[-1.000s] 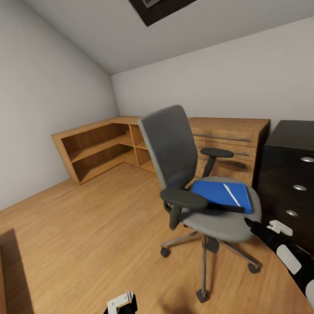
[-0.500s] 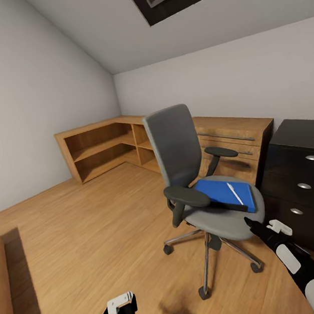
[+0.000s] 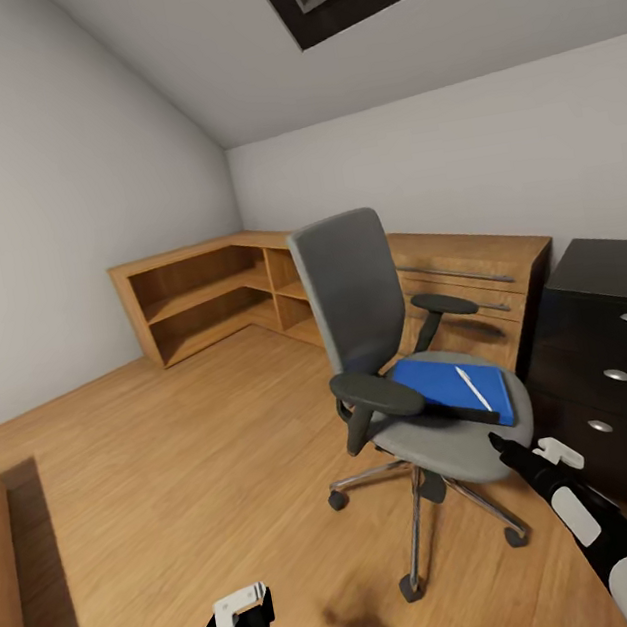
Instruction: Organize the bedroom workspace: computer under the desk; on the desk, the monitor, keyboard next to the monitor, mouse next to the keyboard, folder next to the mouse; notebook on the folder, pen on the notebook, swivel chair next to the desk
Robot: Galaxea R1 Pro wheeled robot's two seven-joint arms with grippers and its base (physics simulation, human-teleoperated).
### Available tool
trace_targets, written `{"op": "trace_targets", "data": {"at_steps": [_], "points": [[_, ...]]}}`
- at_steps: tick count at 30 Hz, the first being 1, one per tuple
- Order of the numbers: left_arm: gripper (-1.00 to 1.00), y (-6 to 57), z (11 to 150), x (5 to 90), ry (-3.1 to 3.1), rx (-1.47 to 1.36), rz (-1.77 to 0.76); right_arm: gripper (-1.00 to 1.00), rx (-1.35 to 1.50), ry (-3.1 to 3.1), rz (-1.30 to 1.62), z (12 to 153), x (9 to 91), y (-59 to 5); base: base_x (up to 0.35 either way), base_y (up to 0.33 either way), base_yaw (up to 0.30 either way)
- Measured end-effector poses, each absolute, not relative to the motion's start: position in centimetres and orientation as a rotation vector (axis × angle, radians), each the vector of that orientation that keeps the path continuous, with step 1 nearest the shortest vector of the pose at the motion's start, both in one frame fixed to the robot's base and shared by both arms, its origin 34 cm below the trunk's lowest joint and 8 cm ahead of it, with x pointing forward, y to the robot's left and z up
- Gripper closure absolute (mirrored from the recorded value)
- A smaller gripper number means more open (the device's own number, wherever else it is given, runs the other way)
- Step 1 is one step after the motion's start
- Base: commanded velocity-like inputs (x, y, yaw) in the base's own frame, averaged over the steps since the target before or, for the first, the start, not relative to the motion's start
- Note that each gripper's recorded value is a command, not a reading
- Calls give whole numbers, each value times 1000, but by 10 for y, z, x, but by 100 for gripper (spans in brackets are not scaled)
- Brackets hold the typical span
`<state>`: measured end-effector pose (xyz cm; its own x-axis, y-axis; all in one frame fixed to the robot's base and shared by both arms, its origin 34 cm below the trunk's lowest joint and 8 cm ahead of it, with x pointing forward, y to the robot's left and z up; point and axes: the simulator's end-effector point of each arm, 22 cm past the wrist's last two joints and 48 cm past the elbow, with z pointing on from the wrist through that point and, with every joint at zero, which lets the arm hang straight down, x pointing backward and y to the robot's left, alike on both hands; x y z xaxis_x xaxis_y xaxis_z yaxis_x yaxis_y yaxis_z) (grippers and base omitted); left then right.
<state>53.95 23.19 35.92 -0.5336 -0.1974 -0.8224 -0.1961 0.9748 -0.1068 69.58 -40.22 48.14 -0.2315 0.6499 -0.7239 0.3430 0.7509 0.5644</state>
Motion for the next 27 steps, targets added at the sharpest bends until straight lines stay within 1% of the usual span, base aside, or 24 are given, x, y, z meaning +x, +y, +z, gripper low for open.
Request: {"op": "trace_targets", "data": {"at_steps": [3, 9, 16, 20, 27], "points": [[-100, 232, 359, 540, 2146, -275, -2, -100, 764, 1843, 352, 481, 696, -400, 0, 179, 0], [-100, 232, 359, 539, 2146, -275, -2, -100, 763, 1843, 351, 481, 696, -399, 0, 22, 14], [-100, 232, 359, 539, 2146, -274, -2, -100, 763, 1844, 359, 481, 697, -393, 0, 1, 164], [-100, 232, 359, 539, 2146, -274, -2, -100, 759, 1845, 367, 481, 698, -391, 1, 0, 48], [-100, 231, 359, 539, 2147, -273, -3, -100, 752, 1844, 378, 481, 697, -389, 129, 28, 3]]}}
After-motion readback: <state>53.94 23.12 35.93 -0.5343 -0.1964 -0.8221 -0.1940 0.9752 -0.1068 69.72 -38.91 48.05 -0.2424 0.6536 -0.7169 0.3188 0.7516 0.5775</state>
